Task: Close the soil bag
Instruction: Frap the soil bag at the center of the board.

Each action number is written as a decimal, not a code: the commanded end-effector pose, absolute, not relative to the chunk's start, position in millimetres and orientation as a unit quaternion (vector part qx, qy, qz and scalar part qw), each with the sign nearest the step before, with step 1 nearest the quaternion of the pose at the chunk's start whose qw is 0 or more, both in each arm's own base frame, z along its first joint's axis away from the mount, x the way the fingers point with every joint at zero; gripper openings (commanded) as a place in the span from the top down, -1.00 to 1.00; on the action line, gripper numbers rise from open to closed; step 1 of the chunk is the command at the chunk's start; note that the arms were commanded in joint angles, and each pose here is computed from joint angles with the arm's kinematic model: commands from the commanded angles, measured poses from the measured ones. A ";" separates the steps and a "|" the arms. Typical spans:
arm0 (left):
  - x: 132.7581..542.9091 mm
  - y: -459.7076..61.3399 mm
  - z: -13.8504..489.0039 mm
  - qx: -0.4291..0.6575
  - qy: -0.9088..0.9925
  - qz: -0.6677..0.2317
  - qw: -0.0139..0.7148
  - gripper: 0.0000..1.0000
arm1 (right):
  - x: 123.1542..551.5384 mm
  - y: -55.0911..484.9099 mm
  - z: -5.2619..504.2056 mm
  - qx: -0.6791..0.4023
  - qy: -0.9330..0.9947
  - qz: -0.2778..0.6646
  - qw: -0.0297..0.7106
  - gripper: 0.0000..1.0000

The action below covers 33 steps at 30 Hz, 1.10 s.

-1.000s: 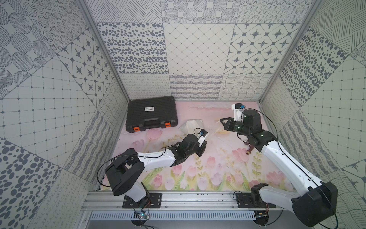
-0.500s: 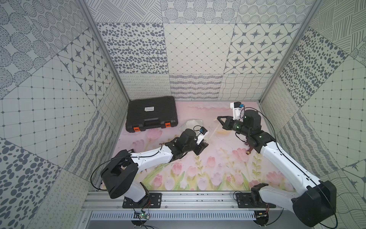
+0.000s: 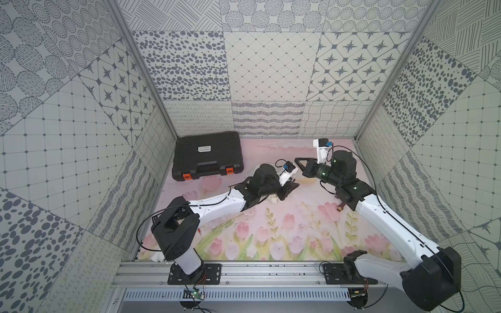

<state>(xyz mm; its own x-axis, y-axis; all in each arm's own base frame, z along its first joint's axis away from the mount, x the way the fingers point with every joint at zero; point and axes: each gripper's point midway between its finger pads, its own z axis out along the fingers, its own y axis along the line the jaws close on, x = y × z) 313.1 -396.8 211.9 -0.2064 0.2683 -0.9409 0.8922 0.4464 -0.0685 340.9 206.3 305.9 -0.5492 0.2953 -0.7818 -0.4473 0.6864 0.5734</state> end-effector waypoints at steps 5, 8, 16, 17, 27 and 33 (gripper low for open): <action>279.5 -369.3 141.3 0.435 0.765 -0.290 0.377 0.83 | 353.0 183.0 355.2 -0.041 0.751 0.362 0.551 1.00; 259.6 -347.7 101.0 0.452 0.804 -0.214 0.322 0.78 | 362.2 174.2 372.7 -0.033 0.741 0.351 0.572 1.00; 238.3 -289.7 51.4 0.397 0.883 -0.106 0.225 0.75 | 377.9 145.8 417.6 0.003 0.707 0.328 0.626 1.00; 235.8 -285.5 47.9 0.393 0.889 -0.098 0.213 0.74 | 378.8 141.4 423.7 0.007 0.703 0.327 0.632 1.00; 225.0 -250.6 22.4 0.357 0.928 0.010 0.109 0.66 | 391.7 99.8 464.4 0.048 0.670 0.306 0.675 1.00; 218.4 -234.6 22.8 0.333 0.938 0.038 0.087 0.64 | 400.7 75.9 475.1 0.071 0.660 0.300 0.685 1.00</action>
